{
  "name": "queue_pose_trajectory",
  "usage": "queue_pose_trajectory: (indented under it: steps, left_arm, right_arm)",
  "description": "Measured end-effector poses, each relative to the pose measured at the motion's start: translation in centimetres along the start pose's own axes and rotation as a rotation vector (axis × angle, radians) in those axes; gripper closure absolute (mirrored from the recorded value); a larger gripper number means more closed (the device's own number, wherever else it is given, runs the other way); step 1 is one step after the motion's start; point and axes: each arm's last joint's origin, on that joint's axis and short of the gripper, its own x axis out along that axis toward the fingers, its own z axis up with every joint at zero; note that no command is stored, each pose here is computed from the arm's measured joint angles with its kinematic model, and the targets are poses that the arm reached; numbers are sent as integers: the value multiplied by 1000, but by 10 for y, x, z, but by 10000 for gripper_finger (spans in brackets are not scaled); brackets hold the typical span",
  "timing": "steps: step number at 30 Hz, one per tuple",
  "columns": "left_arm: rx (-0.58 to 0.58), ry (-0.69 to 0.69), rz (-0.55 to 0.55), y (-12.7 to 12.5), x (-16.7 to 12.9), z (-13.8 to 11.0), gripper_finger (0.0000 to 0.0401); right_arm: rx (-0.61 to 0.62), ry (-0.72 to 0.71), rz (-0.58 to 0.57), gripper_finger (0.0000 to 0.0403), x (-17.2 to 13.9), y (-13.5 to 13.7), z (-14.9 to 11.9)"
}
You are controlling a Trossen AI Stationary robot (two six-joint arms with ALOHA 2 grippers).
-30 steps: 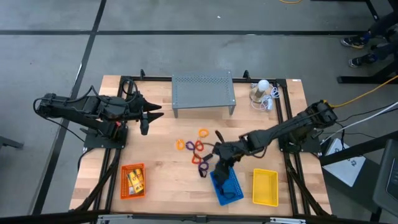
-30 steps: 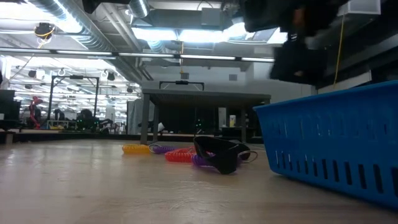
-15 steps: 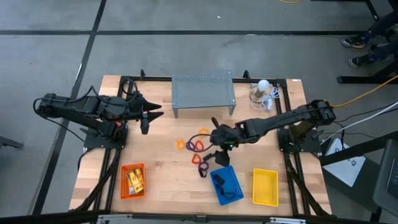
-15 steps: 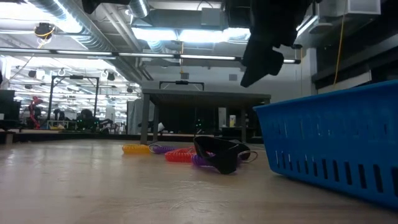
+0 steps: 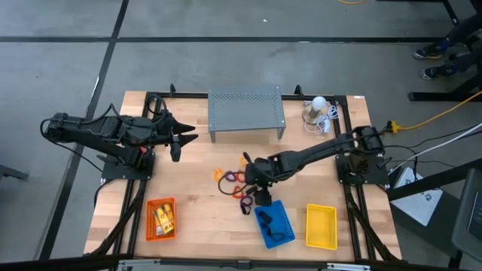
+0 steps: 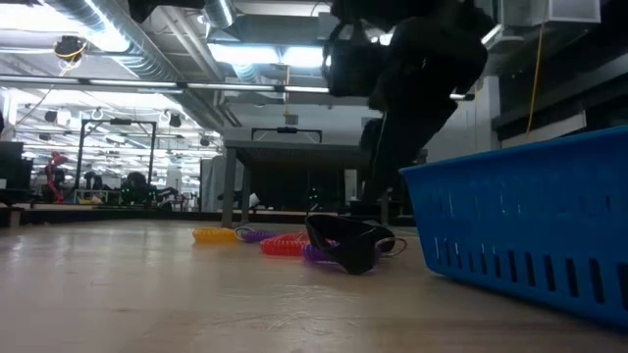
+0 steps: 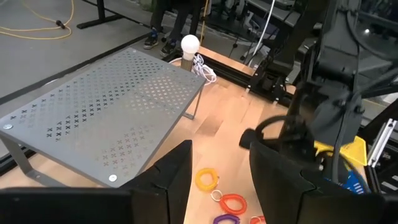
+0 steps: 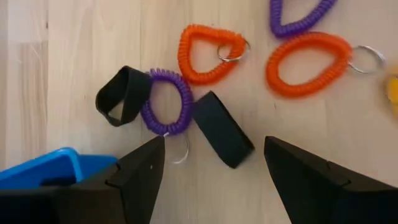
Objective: Pick & Place Office Desk Supplies
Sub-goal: Put the black rubber band into the blue bin
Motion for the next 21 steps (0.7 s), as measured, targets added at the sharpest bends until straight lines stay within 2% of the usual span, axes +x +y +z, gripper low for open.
queue_pose_trajectory:
  steps: [6,13,17,21]
  left_arm:
    - [-4,5,6,0,0,-1,246]
    - [-12,9,8,1,0,-1,246]
    - [-9,12,10,1,0,-1,246]
    - [-3,17,26,2,0,-2,246]
  right_arm:
    - [-10,9,30,126,18,-3,17]
    - [26,115,44,126,35,-12,9]
    - [-12,182,37,126,34,-13,3]
    - [-24,187,36,126,33,-16,3]
